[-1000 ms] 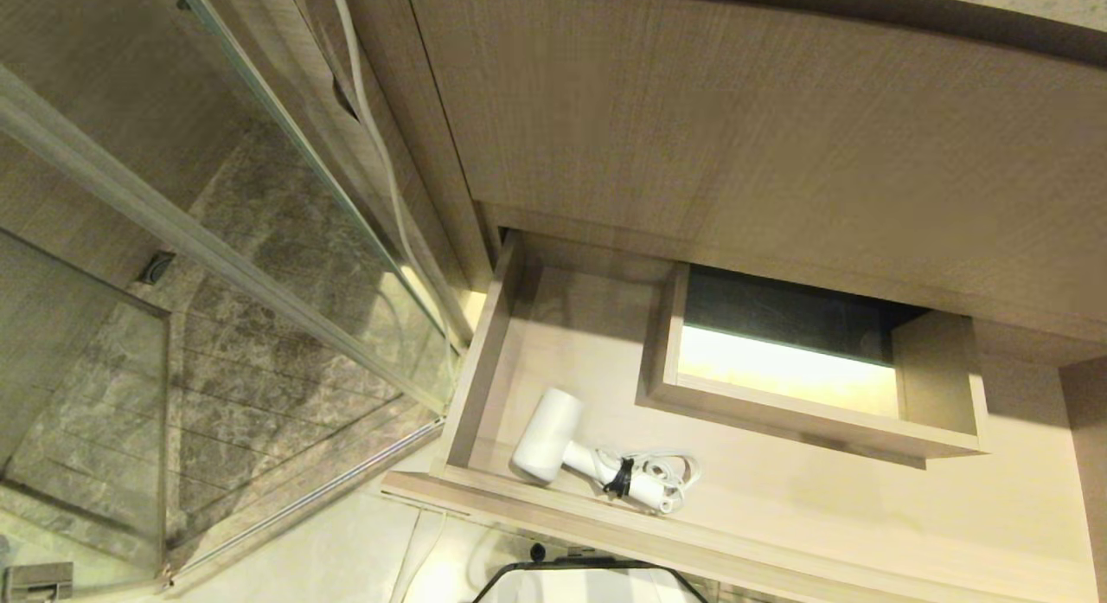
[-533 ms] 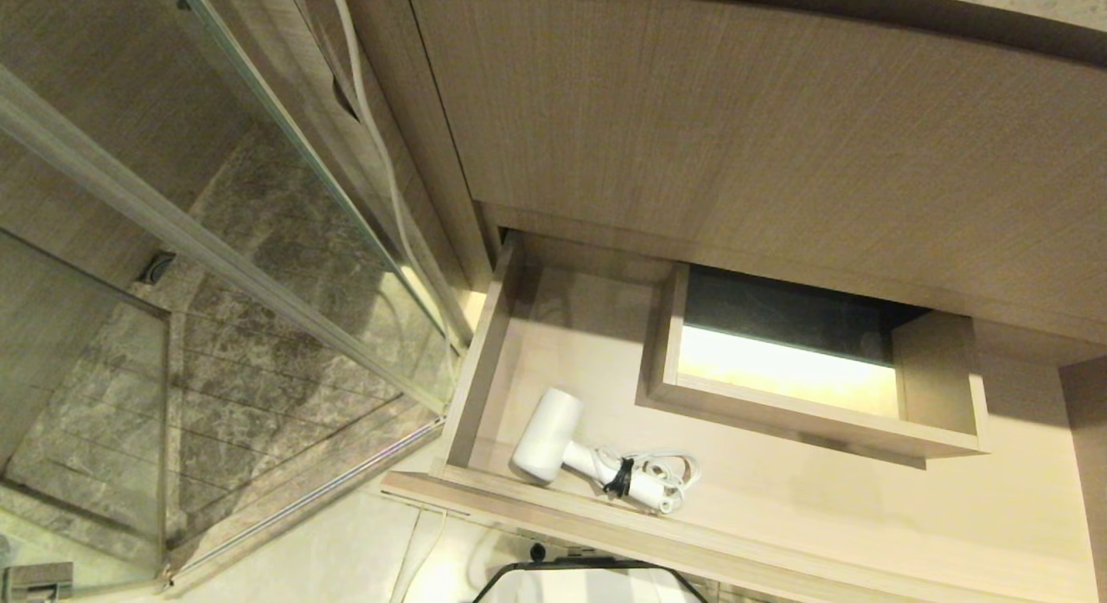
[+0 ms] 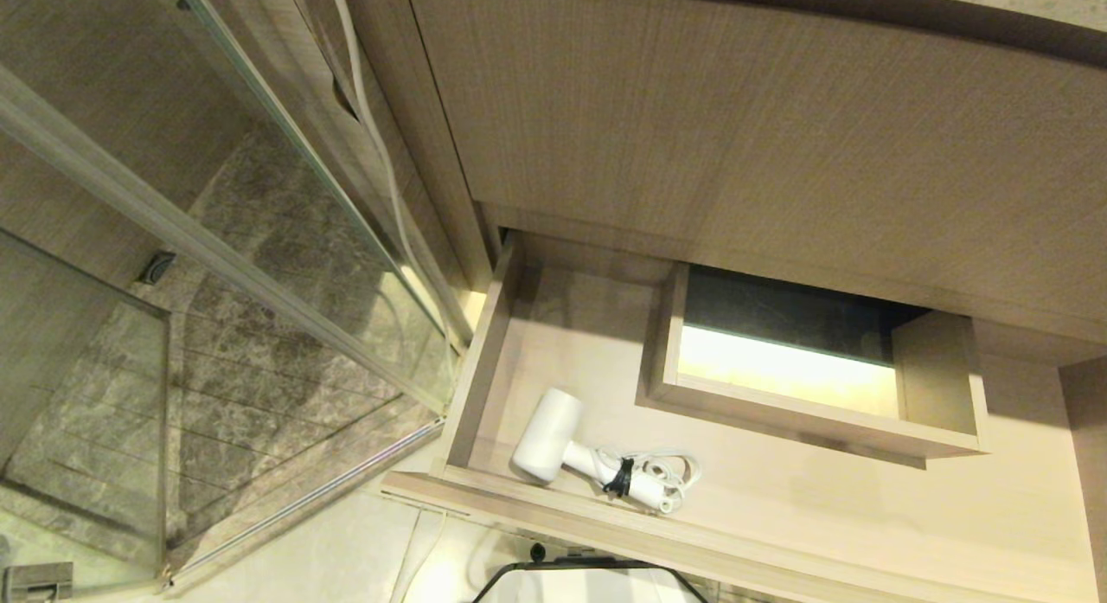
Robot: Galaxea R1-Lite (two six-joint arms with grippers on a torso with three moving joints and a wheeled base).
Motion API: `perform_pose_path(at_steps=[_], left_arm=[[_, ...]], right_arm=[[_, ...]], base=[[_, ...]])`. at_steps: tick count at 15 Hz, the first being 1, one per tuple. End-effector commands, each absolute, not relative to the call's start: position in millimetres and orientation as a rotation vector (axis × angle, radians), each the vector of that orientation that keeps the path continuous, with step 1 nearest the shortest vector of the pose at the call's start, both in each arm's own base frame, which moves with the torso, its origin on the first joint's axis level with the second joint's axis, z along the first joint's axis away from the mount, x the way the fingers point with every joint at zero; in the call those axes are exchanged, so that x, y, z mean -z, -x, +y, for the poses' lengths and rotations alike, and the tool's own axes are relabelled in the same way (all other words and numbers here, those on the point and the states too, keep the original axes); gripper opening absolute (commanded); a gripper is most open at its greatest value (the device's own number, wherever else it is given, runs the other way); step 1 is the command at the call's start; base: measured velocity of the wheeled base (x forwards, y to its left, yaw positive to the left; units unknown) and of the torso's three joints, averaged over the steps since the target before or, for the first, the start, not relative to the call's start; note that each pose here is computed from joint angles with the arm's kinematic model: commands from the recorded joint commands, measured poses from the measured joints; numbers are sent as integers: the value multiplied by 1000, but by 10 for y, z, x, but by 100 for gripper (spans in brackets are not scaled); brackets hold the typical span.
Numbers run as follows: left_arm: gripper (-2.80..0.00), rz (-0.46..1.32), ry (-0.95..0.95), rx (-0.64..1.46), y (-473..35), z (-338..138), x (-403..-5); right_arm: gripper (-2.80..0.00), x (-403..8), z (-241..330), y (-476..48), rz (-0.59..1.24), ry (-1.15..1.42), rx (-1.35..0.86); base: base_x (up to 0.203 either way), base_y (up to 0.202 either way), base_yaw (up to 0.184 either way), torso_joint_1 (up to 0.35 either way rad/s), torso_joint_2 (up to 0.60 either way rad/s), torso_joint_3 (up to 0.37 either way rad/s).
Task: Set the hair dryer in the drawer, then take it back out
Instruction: Pick up the hairdryer
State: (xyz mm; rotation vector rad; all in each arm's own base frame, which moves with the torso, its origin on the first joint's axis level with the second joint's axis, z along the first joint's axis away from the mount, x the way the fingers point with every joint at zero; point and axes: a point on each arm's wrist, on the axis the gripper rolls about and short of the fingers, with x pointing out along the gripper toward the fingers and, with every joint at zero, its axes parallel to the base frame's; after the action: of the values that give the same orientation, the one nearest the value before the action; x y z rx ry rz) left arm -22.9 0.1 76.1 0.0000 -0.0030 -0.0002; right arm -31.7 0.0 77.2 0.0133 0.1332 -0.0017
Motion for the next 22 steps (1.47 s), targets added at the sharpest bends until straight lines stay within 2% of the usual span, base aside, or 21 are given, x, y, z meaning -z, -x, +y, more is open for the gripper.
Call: perform_pose_path(at_steps=[1, 9, 13, 22], left_arm=[[-280, -2, 0, 0, 228, 1, -761], [-280, 2, -9, -3, 228, 1, -758], [-280, 1, -9, 2, 229, 0, -758], [-280, -1, -2, 0, 229, 1, -759]], right_arm=[[-280, -771, 1, 315, 138, -8, -3], [-280, -771, 1, 315, 138, -6, -4], [-280, -772, 1, 313, 140, -9, -2], [-280, -767, 0, 313, 140, -5, -1]], base=[[0, 0, 0, 0, 0, 0], [0, 0, 0, 0, 0, 0], [-132, 0, -1, 1, -3, 4], [0, 0, 0, 0, 0, 0]])
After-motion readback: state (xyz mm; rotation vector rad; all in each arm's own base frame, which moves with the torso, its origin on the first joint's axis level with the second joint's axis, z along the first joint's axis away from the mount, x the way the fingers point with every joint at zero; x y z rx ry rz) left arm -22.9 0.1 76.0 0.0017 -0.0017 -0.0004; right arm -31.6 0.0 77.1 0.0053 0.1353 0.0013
